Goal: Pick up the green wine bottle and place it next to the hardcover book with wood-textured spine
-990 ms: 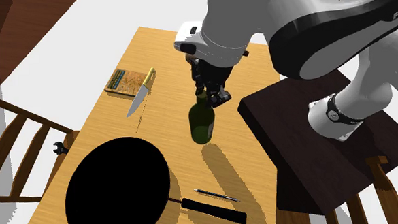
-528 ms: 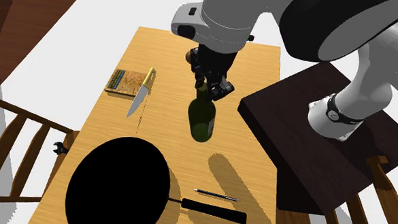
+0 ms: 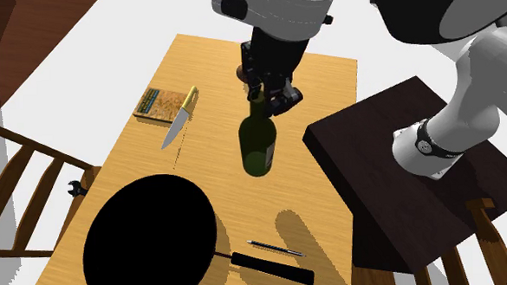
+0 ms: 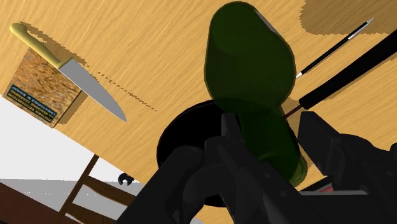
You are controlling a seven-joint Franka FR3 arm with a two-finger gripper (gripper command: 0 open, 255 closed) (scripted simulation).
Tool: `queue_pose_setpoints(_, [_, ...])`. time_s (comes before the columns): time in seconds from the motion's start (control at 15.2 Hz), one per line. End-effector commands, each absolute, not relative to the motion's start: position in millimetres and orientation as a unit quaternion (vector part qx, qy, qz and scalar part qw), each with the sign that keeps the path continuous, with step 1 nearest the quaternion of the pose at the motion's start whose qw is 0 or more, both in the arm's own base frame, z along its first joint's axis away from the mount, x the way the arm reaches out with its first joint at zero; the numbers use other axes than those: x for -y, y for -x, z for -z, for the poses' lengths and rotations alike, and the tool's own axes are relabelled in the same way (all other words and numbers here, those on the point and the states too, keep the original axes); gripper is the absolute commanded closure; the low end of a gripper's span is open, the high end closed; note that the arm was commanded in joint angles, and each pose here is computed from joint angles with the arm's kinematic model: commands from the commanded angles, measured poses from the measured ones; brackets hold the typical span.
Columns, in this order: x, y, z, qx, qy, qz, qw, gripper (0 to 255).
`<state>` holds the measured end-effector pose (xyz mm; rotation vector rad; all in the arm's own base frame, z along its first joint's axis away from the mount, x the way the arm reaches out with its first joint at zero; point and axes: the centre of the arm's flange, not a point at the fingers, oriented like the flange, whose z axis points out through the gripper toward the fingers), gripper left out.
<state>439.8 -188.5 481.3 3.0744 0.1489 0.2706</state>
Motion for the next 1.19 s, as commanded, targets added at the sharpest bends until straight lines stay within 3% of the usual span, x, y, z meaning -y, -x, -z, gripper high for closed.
queue_pose_setpoints(0.0, [189, -439, -492, -0.048, -0.995, -0.088, 0.026, 255])
queue_pose_setpoints(1.12, [189, -439, -582, -0.048, -0.995, -0.088, 0.026, 255])
